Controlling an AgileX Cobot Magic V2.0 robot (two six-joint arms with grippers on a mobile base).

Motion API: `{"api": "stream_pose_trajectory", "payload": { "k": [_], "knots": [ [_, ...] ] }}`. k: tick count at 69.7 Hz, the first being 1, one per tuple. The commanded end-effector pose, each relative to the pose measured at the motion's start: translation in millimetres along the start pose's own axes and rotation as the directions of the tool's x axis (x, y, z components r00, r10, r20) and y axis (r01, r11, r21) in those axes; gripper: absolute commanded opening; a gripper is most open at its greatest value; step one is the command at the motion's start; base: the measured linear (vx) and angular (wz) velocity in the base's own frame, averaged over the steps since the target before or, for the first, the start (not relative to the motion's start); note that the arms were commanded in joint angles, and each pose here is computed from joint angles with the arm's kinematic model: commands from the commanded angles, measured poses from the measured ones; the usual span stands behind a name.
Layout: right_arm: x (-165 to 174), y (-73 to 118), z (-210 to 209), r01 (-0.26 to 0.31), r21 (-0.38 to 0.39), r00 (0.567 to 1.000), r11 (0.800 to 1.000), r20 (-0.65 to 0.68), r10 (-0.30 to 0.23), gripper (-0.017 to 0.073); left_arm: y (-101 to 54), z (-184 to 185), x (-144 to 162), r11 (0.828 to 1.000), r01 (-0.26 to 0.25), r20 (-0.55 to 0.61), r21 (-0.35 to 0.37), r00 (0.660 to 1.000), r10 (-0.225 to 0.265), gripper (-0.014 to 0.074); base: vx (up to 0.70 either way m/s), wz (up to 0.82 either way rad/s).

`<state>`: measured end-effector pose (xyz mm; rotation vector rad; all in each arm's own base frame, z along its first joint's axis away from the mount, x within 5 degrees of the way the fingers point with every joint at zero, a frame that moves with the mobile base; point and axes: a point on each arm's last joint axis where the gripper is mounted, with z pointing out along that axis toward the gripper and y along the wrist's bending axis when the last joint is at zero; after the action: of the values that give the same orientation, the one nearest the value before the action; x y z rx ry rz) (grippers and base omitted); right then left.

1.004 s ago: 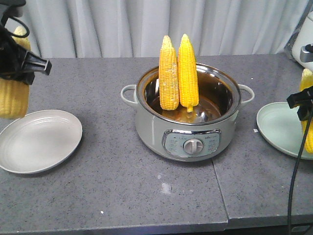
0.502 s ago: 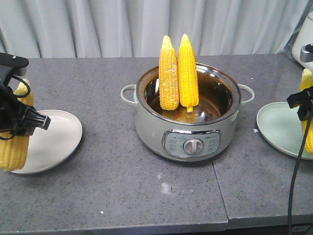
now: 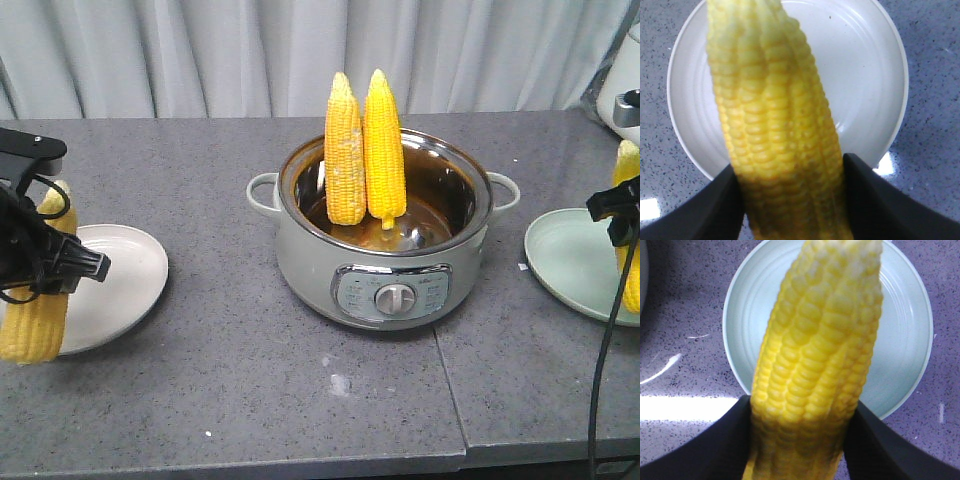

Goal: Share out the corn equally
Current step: 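Lower the right gripper's cob toward the green plate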

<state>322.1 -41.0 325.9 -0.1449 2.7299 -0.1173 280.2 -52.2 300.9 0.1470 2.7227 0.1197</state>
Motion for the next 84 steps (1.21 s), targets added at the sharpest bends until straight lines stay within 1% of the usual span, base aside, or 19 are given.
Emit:
{"api": "stream_pose_trajectory", "payload": {
  "k": [1, 69, 75, 79, 81, 84],
  "knots": [
    [-4.5, -4.0, -19.0, -0.002, 0.029, 0.996, 1.000, 0.085, 0.000, 0.0167, 2.4, -17.1, -4.0, 1.000, 0.017, 0.071, 0.005, 0.997, -0.017, 0.0154, 0.00, 0.00],
    [-5.4, -3.7, -18.8, -0.008, 0.024, 0.996, 1.000, 0.094, 0.005, 0.0167, 2.6, -17.0, -2.9, 1.000, 0.017, 0.059, 0.003, 0.998, -0.017, 0.0154, 0.00, 0.00],
    [-3.9, -3.3, -18.6, -0.022, 0.018, 0.997, 1.000, 0.078, 0.021, 0.0167, 2.6, -17.0, -2.9, 1.000, 0.017, 0.059, 0.003, 0.998, -0.017, 0.0154, 0.00, 0.00],
    [-3.5, -3.2, -18.6, -0.042, 0.016, 0.996, 0.999, 0.074, 0.041, 0.0167, 2.6, -17.0, -2.9, 1.000, 0.017, 0.059, 0.003, 0.998, -0.017, 0.0154, 0.00, 0.00],
    [-3.4, -3.8, -18.6, -0.057, 0.021, 0.996, 0.998, 0.073, 0.056, 0.0167, 2.6, -17.0, -2.9, 1.000, 0.017, 0.059, 0.003, 0.998, -0.017, 0.0154, 0.00, 0.00],
    [-4.0, -5.0, -18.5, -0.062, 0.033, 0.996, 0.998, 0.071, 0.059, 0.0169, 2.6, -17.0, -2.9, 1.000, 0.017, 0.059, 0.003, 0.998, -0.017, 0.0154, 0.00, 0.00]
  ]
}}
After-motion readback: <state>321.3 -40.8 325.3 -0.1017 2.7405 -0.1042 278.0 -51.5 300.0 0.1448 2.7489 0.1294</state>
